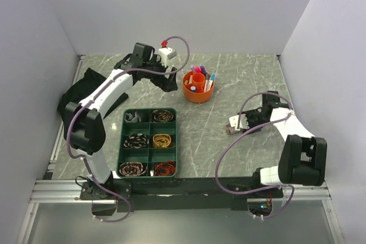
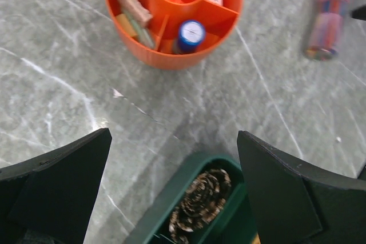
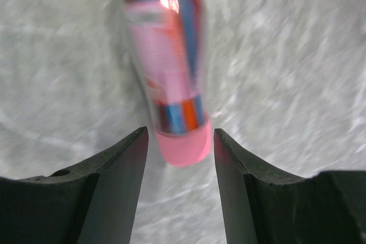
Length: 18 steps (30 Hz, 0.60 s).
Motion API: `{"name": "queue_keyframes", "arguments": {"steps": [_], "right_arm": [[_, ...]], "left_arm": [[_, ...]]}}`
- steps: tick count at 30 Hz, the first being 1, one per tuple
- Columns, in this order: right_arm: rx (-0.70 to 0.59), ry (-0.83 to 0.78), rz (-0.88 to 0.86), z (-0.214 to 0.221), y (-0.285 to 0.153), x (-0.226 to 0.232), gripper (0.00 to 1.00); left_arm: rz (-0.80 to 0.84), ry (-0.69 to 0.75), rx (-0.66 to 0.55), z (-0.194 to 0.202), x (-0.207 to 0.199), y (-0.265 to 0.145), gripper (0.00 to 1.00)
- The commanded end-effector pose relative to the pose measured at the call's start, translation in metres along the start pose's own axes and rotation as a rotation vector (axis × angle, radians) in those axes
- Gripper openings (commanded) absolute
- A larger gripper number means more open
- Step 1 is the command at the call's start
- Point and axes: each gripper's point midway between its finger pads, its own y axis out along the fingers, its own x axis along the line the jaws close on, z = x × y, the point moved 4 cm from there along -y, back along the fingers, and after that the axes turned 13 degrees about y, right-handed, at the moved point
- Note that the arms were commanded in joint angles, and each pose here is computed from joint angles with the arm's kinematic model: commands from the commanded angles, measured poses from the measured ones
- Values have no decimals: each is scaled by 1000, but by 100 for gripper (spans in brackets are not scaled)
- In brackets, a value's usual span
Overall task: Sort the stationery into containers
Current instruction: Move the stationery to the center of the board.
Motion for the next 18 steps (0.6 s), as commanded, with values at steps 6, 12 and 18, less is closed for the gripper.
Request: {"name": "queue_keyframes", "arguments": {"steps": [6, 12, 18], "right_arm": [[-91, -328, 79, -35, 1, -40, 59], [-120, -32, 346, -38, -50, -85, 59], [-235, 401, 622, -32, -109, -95, 59]], "left_arm": [[249, 127, 64, -26, -78, 12, 99], [353, 214, 12, -68, -96, 66, 99], [408, 377, -86, -93, -100, 132, 91]]}}
